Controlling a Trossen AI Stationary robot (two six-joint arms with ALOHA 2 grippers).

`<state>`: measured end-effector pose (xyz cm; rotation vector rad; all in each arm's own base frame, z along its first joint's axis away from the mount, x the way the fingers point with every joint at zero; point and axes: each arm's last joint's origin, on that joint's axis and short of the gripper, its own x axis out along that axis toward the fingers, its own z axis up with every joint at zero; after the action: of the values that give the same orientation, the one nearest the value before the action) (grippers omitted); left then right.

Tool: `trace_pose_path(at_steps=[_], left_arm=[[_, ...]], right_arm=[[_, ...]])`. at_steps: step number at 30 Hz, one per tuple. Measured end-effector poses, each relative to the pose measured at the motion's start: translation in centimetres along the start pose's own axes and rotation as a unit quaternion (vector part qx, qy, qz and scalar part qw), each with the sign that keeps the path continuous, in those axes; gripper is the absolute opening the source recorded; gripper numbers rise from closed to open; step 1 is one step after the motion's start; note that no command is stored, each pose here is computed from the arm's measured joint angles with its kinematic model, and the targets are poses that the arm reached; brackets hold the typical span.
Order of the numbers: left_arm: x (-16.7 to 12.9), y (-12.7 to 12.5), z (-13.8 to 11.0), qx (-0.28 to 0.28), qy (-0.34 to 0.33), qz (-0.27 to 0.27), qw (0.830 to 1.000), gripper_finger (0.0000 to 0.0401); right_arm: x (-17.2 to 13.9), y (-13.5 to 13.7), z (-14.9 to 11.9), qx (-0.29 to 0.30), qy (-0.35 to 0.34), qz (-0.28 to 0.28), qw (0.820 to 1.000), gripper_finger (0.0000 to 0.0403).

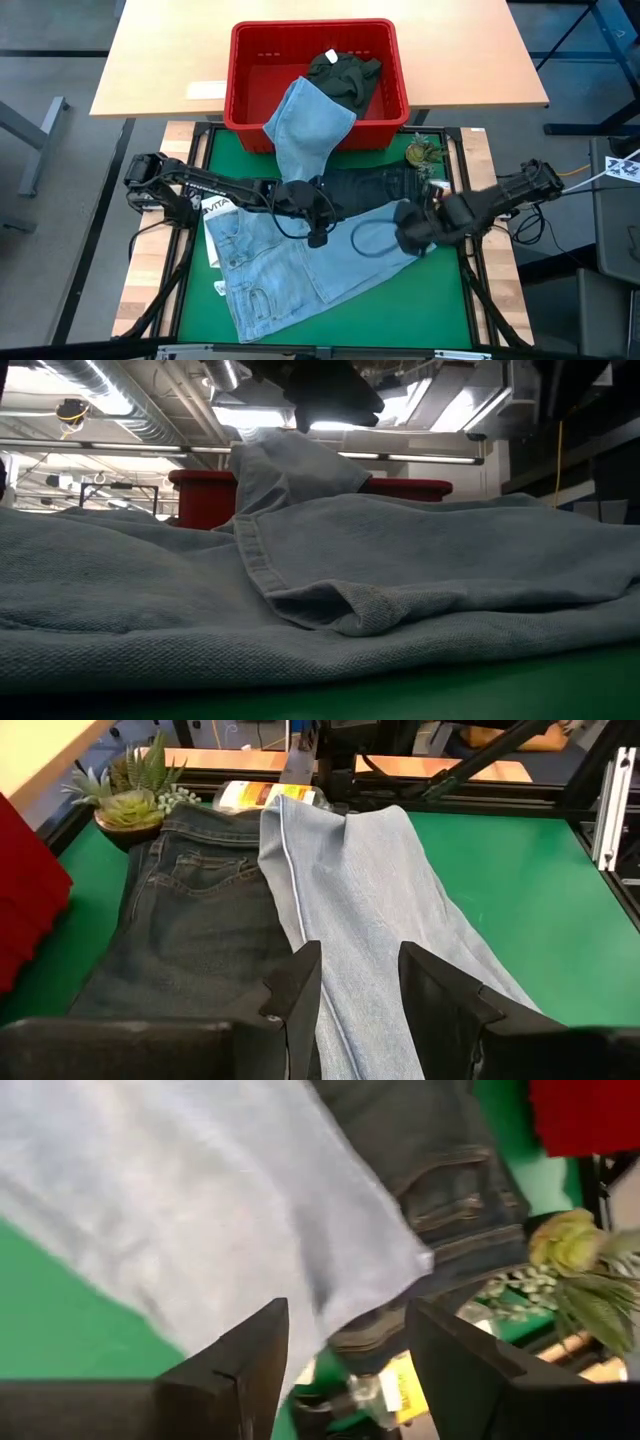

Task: Fold Laundry from Bin
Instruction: Fold the light blue jeans

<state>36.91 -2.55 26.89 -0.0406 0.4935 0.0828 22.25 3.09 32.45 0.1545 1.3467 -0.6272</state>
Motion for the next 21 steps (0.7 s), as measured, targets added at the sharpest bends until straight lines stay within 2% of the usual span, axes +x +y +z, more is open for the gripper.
trace_pose_path(at_steps=[6,13,21], left_arm=[[0.0,0.0,0.0,0.002,0.000,-0.001,1.000,0.0131],[0.0,0.0,0.0,0.002,0.000,-0.001,1.000,0.0131],[0.8,-0.2,-0.4,-0.001,0.002,-0.002,1.000,0.0131]], right_arm=[[1.4,3.0,-3.5,-0.056,0.017,-0.014,0.998,0.0202],[5.3,4.6,-8.2,-0.088,0.068,-0.066,0.992,0.0202],[8.4,5.3,-10.3,-0.105,0.064,-0.065,0.990,0.0202]])
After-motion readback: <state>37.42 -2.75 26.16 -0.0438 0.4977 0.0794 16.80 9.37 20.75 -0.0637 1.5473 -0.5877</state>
